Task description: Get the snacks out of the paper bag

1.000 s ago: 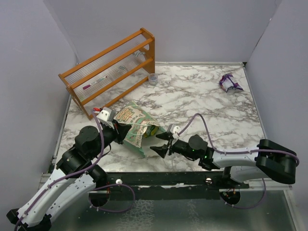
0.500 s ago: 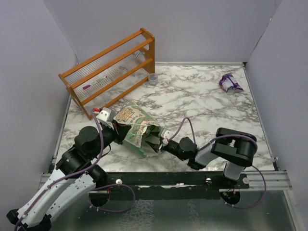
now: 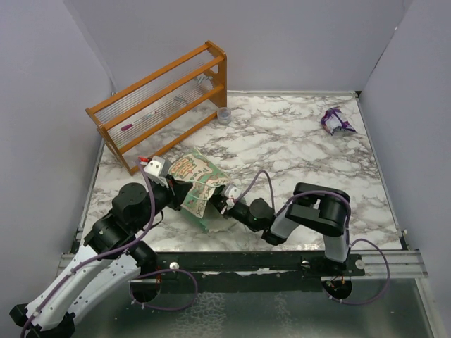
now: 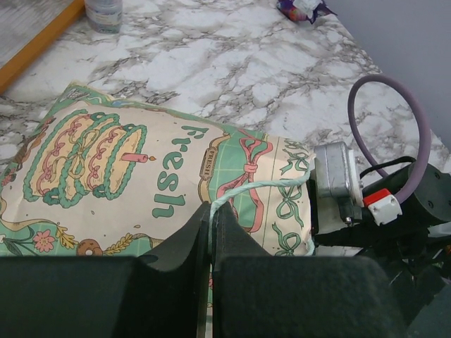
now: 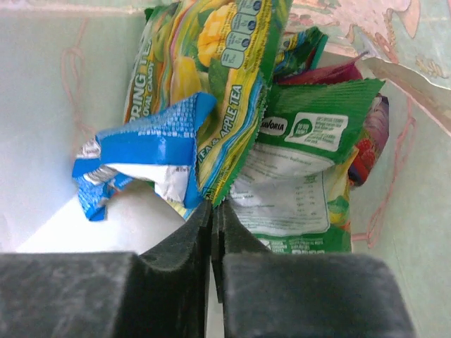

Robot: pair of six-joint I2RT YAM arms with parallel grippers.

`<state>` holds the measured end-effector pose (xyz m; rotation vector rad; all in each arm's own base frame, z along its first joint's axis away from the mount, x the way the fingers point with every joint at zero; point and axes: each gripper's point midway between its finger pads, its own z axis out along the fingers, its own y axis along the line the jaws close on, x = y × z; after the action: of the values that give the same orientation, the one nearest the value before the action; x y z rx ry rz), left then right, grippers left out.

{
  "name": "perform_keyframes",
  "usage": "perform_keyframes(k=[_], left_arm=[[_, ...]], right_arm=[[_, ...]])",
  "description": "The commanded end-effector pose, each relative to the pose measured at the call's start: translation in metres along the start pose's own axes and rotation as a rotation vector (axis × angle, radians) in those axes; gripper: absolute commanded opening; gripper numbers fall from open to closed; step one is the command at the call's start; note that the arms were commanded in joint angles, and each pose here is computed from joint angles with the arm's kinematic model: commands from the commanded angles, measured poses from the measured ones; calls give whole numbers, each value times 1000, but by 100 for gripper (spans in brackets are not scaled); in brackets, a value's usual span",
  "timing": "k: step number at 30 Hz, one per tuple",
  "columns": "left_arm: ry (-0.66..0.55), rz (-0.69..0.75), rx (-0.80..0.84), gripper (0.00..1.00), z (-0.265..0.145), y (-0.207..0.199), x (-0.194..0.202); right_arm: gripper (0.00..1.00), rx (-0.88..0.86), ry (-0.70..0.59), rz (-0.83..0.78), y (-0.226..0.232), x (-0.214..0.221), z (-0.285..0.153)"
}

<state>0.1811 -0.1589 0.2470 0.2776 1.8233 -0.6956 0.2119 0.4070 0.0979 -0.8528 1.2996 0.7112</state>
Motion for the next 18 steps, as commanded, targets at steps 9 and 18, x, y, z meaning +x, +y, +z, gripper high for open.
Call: perform_keyframes(k=[9,18], left_arm=[[-31,-4,-27,0,-1,4,-7],[-81,-14,-47,0,-9,8,-15]], right_arm=[[1,50,-33,128,-9,-39,-9],[2,-108,22,254,16,-55,-52]])
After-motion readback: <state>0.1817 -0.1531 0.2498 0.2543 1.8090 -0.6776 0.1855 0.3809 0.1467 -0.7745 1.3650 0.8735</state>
